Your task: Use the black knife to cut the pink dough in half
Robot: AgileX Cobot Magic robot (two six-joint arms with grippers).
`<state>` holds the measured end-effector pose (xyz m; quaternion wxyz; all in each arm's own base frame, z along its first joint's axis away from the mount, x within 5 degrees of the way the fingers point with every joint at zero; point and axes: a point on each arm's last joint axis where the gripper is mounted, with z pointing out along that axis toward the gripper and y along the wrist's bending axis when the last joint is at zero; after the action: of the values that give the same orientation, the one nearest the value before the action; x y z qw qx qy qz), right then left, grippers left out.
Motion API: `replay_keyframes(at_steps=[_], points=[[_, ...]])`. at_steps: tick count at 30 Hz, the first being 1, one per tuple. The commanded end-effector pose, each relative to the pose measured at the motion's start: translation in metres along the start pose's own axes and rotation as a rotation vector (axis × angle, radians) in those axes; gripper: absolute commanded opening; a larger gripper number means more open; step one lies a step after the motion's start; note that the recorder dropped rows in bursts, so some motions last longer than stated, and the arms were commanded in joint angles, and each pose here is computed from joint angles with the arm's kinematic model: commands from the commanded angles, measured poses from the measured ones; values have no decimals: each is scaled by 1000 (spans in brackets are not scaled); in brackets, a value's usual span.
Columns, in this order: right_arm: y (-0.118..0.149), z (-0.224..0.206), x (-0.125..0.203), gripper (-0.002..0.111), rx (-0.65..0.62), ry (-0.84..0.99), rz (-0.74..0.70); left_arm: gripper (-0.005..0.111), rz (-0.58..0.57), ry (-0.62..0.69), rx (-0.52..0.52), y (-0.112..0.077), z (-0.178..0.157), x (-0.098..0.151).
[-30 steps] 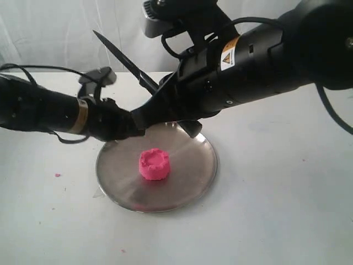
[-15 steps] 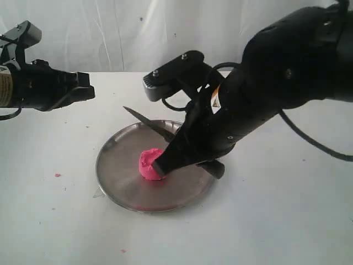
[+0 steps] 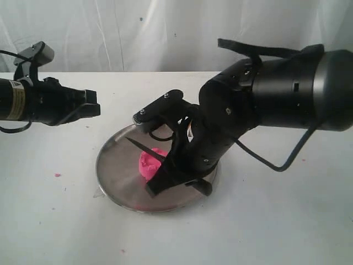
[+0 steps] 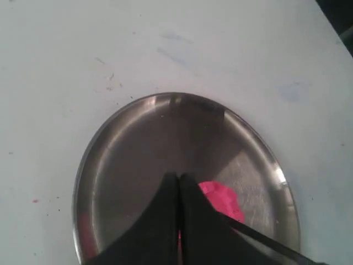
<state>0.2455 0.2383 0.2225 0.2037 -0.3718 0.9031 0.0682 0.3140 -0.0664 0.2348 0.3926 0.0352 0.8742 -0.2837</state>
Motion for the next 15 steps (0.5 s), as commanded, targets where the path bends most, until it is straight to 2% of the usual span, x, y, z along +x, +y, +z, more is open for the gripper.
replay_keyframes(at_steps=[1, 15], points=[[-7, 7, -2, 0, 45, -11, -20, 0, 8, 57, 20, 6, 11, 9], [-8, 25, -2, 0, 62, -2, -48, 0, 10, 49, 46, 9, 19, 11]])
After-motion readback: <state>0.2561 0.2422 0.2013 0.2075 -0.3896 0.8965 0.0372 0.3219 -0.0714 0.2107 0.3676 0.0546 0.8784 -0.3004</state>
